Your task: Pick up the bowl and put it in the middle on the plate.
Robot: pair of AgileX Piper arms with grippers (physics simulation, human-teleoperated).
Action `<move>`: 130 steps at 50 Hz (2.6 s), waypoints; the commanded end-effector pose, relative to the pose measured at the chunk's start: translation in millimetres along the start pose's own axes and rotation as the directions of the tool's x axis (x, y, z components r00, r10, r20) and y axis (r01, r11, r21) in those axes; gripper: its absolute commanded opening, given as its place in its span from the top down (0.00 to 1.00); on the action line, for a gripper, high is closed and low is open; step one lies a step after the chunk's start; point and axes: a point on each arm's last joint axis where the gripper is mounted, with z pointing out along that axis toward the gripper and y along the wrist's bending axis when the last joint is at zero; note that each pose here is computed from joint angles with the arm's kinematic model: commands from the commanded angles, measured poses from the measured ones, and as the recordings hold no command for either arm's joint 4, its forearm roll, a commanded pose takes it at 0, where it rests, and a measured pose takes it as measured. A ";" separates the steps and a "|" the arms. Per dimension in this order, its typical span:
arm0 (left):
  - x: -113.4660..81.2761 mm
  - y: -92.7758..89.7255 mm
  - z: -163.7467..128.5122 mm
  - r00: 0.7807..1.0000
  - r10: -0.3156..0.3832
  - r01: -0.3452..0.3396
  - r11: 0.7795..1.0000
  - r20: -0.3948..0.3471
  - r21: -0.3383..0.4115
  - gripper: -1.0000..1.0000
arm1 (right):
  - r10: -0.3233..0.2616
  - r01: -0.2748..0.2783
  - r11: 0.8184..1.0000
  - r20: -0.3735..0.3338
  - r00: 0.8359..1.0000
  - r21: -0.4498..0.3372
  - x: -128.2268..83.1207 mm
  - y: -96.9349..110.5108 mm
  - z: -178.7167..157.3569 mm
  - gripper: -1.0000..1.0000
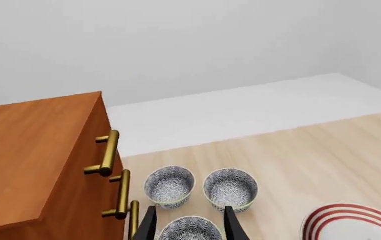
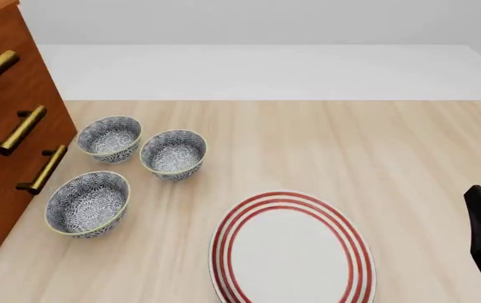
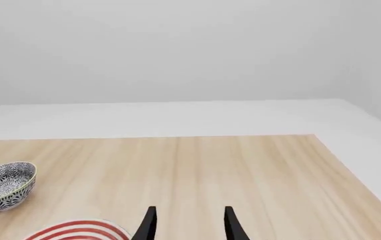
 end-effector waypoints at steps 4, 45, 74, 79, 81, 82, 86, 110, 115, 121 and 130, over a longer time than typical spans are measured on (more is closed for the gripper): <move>-15.9 -4.3 17.7 0.994 0.088 -0.081 0.992 -0.063 0.101 0.00 | -0.007 0.007 1.000 0.003 1.000 -0.001 -0.1 0.0 -0.7 0.00; -9.3 -29.7 98.8 0.923 0.269 -0.185 0.937 -0.273 0.297 0.00 | 0.007 -0.007 1.000 -0.003 1.000 0.000 0.4 0.0 -0.3 0.00; 9.3 -57.6 127.1 0.882 0.363 -0.213 0.876 -0.301 0.433 0.00 | -0.003 0.003 1.000 0.001 1.000 -0.001 0.2 0.0 -0.9 0.00; 11.7 -61.2 134.0 0.873 0.379 -0.221 0.867 -0.306 0.446 0.00 | -0.004 0.004 1.000 0.002 1.000 -0.001 0.1 0.0 -0.8 0.00; 10.1 -62.4 136.5 0.875 0.380 -0.223 0.866 -0.301 0.447 0.00 | -0.005 0.005 1.000 0.002 1.000 -0.001 0.2 0.1 -1.1 0.00; 10.4 -63.0 137.7 0.874 0.383 -0.225 0.865 -0.300 0.449 0.00 | 0.002 -0.002 1.000 -0.001 1.000 0.000 0.3 0.0 -0.6 0.00; 12.3 -66.0 142.7 0.871 0.392 -0.231 0.859 -0.296 0.457 0.00 | 0.001 -0.001 1.000 0.000 1.000 -0.001 0.1 0.0 -1.1 0.00; 43.8 -92.8 169.0 0.818 0.501 -0.289 0.782 -0.281 0.552 0.00 | -0.002 0.002 1.000 0.001 1.000 -0.001 0.2 0.1 -1.0 0.00; 58.7 -95.6 171.0 0.793 0.543 -0.317 0.754 -0.275 0.575 0.00 | 0.012 -0.012 1.000 -0.004 1.000 0.000 0.5 0.0 -0.2 0.00; 69.0 -89.7 171.1 0.764 0.592 -0.369 0.728 -0.257 0.578 0.00 | -0.001 0.001 1.000 0.000 1.000 -0.001 0.2 0.1 -0.8 0.00; 75.2 -92.6 176.9 0.754 0.602 -0.370 0.720 -0.263 0.586 0.00 | 0.005 -0.005 1.000 -0.002 1.000 -0.001 0.3 0.0 -0.5 0.00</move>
